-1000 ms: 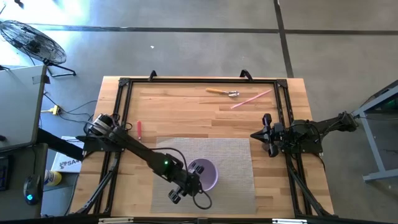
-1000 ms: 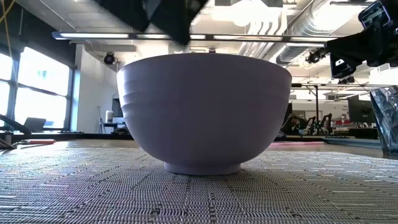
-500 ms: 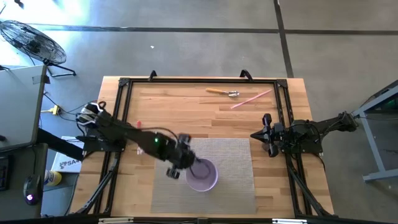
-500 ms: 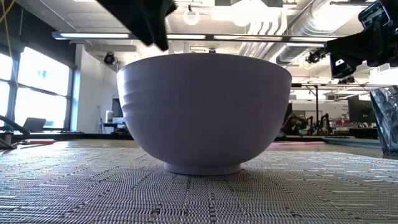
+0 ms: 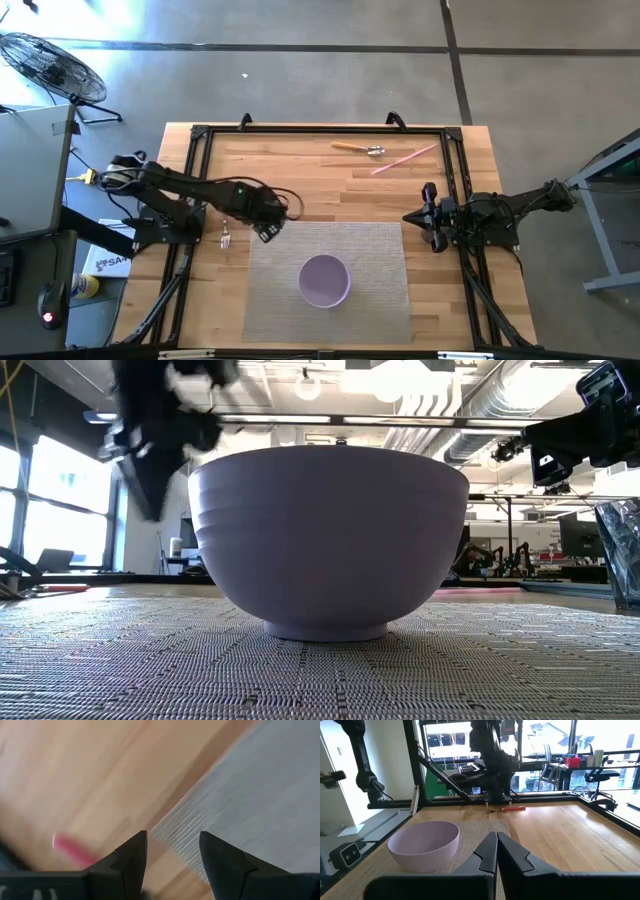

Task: Pick & Place Utensil
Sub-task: Put the pink fork into the purple bowl on the gray mat

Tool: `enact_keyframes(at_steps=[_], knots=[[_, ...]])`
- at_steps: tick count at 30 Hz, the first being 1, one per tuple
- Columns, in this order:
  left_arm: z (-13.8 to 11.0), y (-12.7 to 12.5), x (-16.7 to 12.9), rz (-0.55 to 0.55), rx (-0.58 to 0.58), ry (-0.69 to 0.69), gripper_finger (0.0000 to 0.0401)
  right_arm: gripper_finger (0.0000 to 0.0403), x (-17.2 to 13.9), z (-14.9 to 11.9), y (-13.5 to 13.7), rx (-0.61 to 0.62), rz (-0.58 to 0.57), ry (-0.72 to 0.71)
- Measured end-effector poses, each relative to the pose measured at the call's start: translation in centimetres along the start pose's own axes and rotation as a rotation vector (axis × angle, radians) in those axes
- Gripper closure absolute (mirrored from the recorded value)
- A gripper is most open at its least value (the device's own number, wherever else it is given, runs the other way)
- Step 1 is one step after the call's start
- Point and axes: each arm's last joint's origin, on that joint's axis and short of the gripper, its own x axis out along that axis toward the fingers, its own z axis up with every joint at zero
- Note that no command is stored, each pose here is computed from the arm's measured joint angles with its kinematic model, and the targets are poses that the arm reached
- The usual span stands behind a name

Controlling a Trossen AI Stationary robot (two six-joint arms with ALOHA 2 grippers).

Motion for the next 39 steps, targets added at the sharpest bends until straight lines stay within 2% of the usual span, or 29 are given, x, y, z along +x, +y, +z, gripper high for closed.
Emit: enact_keyframes(at_steps=[5,10,14,22,28,33,39], knots=[[-2.6,1.8,2.9,0.152,-0.179,0.160,0.0225,0.0399,0.0,0.0,0.0,0.000,0.000,0.000],[-4.2,2.9,5.1,0.218,-0.235,0.234,0.0225,0.0401,0.0,0.0,0.0,0.000,0.000,0.000],[-4.5,3.9,6.3,0.249,-0.273,0.266,0.0225,0.0399,0.0,0.0,0.0,0.000,0.000,0.000],[-4.4,5.2,8.9,0.173,-0.274,0.314,0.0225,0.0402,0.0,0.0,0.0,0.000,0.000,0.000],[-4.3,6.0,9.5,0.141,-0.277,0.366,0.0225,0.0399,0.0,0.0,0.0,0.000,0.000,0.000],[-4.2,5.7,9.6,0.083,-0.233,0.378,0.0225,0.0401,0.0,0.0,0.0,0.000,0.000,0.000],[-3.6,5.3,9.3,0.065,-0.169,0.351,0.0225,0.0400,0.0,0.0,0.0,0.000,0.000,0.000]])
